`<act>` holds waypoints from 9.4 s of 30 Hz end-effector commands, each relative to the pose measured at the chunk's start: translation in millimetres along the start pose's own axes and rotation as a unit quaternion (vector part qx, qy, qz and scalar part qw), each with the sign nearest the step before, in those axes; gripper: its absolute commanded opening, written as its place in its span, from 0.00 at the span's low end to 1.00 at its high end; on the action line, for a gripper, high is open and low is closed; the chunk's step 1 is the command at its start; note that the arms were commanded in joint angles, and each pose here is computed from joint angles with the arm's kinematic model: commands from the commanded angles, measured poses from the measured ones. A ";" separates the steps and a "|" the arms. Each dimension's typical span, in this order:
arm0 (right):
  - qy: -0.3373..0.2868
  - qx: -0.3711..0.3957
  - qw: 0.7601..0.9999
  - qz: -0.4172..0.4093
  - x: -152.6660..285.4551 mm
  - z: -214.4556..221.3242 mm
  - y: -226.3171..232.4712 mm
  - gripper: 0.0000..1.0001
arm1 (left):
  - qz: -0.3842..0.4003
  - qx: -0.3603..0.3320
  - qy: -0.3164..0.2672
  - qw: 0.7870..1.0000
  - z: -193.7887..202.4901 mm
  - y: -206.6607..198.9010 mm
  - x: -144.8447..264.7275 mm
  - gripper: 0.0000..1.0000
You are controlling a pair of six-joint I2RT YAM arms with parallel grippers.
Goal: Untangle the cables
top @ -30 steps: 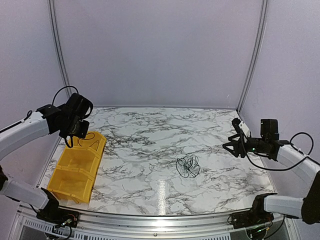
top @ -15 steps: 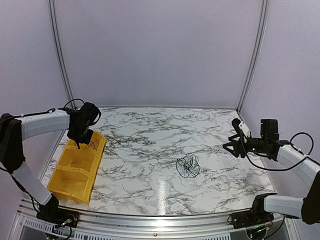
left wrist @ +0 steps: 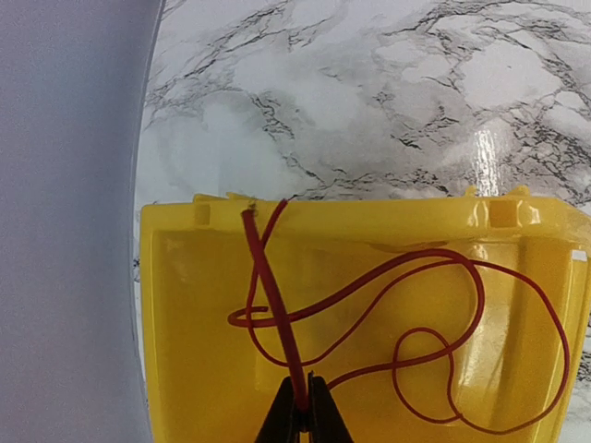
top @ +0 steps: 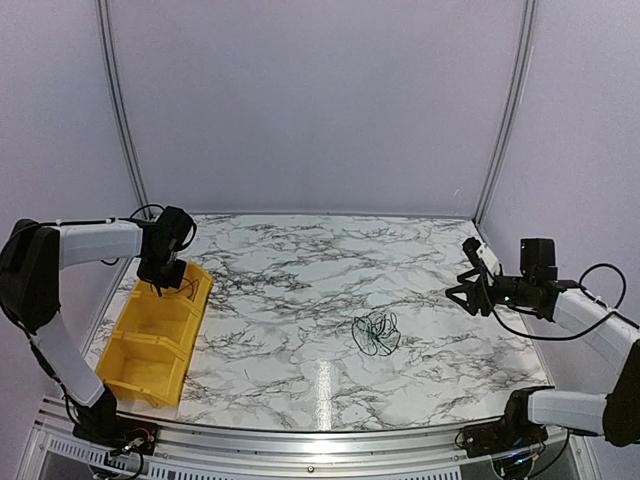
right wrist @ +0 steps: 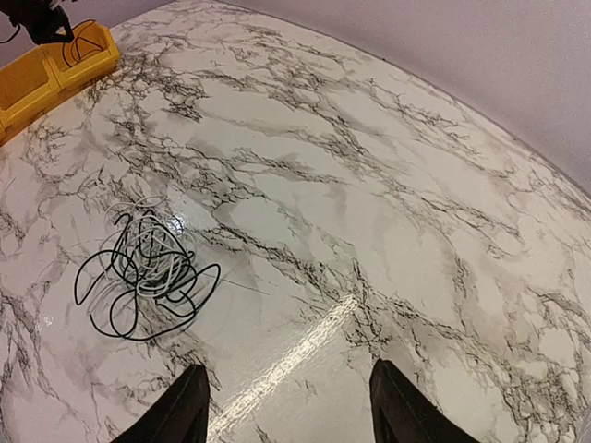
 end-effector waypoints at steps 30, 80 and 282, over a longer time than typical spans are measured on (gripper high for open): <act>-0.012 0.008 1.000 0.012 10.3 -7.9 -7.6 0.60 | 0.207 0.066 -0.350 0.911 -38.4 0.2 159.7 0.78; 0.086 0.082 0.986 -0.117 -84.8 -5.0 42.9 0.36 | 0.551 0.078 -0.020 0.831 10.8 -382.6 156.5 0.47; 0.067 0.051 0.995 -0.048 -46.7 -0.6 5.1 0.64 | 0.017 0.208 0.046 0.977 95.1 0.0 51.1 0.48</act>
Point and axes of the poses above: each gripper's point midway between its finger pads, its own x axis back along the fingers, its own y axis along the line the jaws close on, z = x × y, the point moved 1 cm from there along x, back along the fingers, and after that the axes turned 1 degree about -x, right-handed, at the moved point
